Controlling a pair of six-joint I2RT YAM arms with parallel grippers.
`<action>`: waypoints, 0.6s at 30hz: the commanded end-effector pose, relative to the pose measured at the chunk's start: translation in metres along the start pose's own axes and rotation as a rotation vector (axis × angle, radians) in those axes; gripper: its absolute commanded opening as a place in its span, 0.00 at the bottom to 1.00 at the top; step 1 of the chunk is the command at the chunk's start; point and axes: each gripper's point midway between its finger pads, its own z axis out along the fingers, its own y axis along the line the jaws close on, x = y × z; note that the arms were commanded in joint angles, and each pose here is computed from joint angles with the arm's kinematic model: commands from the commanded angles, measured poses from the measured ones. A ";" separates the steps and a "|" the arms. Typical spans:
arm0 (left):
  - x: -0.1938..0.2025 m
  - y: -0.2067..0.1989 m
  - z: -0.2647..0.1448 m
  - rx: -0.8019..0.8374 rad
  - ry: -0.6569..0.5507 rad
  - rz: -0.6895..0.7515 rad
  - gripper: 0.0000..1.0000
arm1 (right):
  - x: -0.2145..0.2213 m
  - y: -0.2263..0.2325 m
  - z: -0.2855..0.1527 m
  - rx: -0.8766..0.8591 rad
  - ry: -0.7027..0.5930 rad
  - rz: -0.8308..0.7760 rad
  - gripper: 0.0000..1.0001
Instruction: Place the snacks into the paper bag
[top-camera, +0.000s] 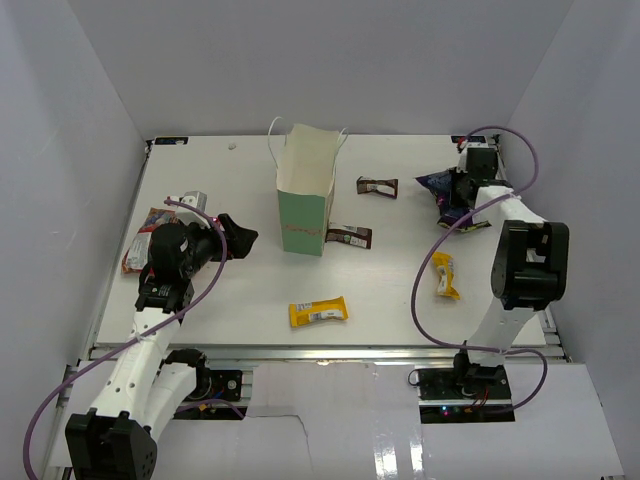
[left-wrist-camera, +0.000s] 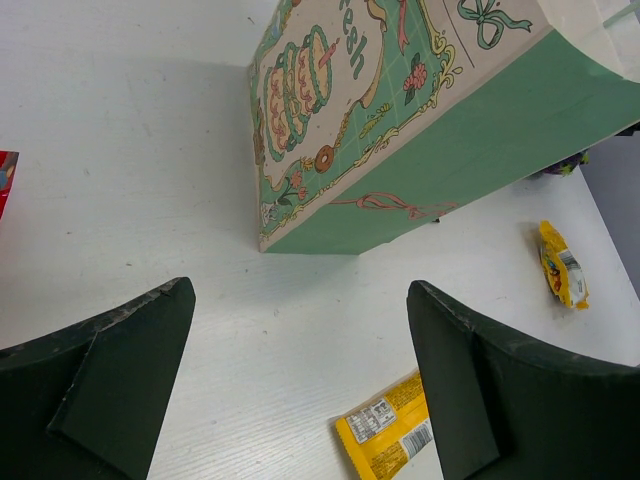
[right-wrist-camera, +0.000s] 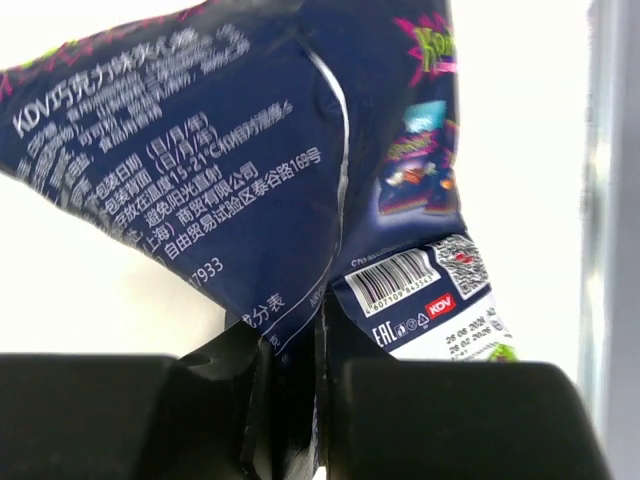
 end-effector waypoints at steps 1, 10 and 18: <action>-0.020 -0.010 -0.004 0.024 -0.050 0.019 0.98 | -0.044 0.035 -0.058 -0.371 -0.162 0.053 0.08; -0.022 -0.009 -0.005 0.015 -0.058 0.023 0.98 | -0.081 0.082 -0.172 -0.856 -0.333 0.074 0.08; -0.023 -0.006 -0.006 -0.002 -0.062 0.026 0.98 | -0.125 0.097 -0.275 -1.113 -0.482 0.117 0.08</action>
